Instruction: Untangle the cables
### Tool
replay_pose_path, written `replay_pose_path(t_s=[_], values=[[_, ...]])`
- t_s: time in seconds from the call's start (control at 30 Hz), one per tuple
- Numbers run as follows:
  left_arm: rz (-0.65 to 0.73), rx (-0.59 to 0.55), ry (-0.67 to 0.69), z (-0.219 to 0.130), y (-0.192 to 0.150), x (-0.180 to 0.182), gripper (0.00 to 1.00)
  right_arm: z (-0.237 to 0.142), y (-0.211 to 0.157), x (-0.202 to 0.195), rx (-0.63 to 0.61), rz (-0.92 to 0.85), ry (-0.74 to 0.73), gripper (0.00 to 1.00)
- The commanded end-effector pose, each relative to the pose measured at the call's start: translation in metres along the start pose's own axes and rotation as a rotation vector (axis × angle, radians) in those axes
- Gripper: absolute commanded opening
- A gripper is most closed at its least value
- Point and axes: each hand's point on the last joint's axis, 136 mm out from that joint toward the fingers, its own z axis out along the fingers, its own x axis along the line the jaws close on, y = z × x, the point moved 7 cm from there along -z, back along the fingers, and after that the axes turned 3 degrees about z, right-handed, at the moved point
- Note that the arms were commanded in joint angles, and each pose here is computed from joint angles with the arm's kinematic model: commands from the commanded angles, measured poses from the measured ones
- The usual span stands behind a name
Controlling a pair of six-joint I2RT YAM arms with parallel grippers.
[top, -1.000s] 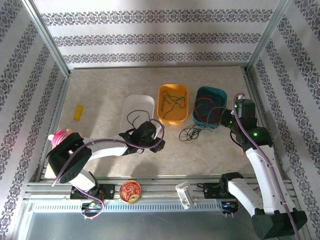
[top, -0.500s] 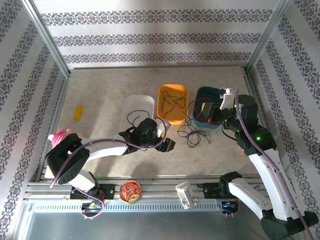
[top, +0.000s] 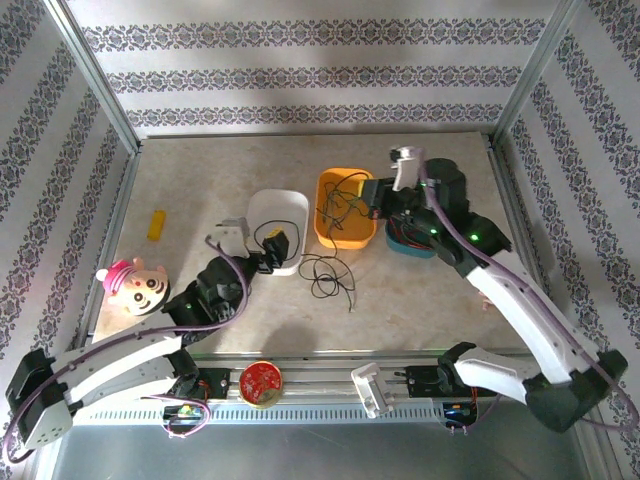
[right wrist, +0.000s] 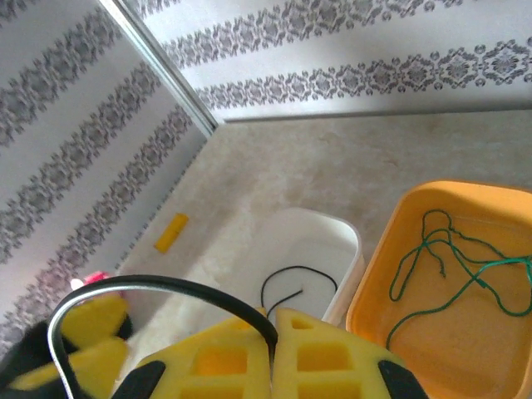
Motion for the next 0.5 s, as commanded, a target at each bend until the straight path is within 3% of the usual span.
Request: replay_pose_path(t_s=[0.0,0.23,0.47], values=[[0.117,0.055,0.093,-0.003,-0.006,0.011,0.85,0.005,0.004,0.003,-0.030,-0.074,-0.115,0.00],[0.147,0.144,0.035,0.004,-0.022,0.003,0.85,0.023,-0.043,-0.041,0.169,0.008,-0.401,0.00],[0.194,0.160,0.027,0.016,-0.025,-0.006,0.85,-0.001,-0.081,-0.069,0.289,0.005,-0.555,0.00]])
